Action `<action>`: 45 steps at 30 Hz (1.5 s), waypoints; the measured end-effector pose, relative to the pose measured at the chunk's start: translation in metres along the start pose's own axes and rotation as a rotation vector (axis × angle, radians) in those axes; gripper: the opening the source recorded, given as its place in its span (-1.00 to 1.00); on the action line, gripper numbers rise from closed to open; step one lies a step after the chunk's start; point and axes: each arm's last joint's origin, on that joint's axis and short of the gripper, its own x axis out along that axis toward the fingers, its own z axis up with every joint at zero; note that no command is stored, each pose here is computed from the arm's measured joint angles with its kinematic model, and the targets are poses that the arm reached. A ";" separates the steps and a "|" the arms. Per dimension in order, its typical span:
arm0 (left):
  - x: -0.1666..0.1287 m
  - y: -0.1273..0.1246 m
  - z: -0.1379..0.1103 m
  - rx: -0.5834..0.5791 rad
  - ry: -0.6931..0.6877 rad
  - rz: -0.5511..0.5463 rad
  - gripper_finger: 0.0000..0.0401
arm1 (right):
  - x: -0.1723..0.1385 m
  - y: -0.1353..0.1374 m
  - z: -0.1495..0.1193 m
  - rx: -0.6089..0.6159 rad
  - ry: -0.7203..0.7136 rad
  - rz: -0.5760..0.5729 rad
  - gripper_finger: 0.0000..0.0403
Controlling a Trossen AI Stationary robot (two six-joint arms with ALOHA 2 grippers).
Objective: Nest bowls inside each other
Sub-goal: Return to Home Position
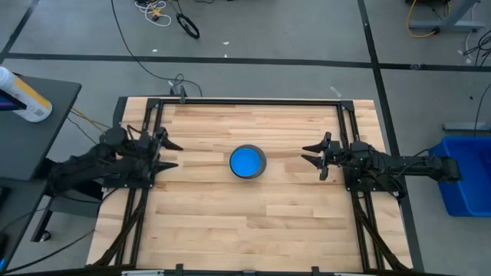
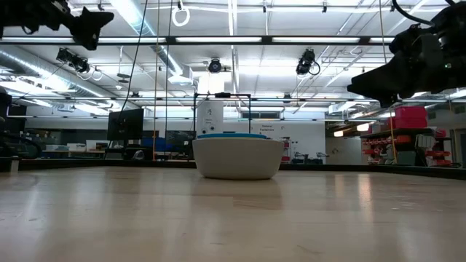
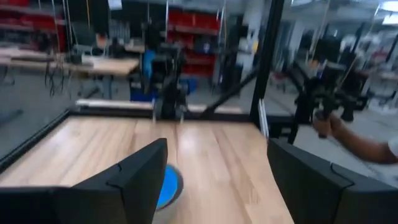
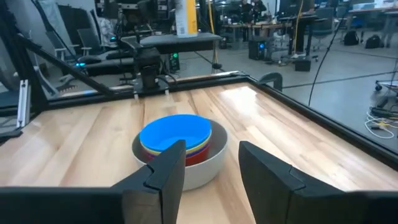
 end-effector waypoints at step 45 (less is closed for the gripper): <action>0.027 -0.001 -0.094 0.051 0.076 0.045 0.41 | -0.001 0.002 -0.015 0.085 0.166 0.108 -0.20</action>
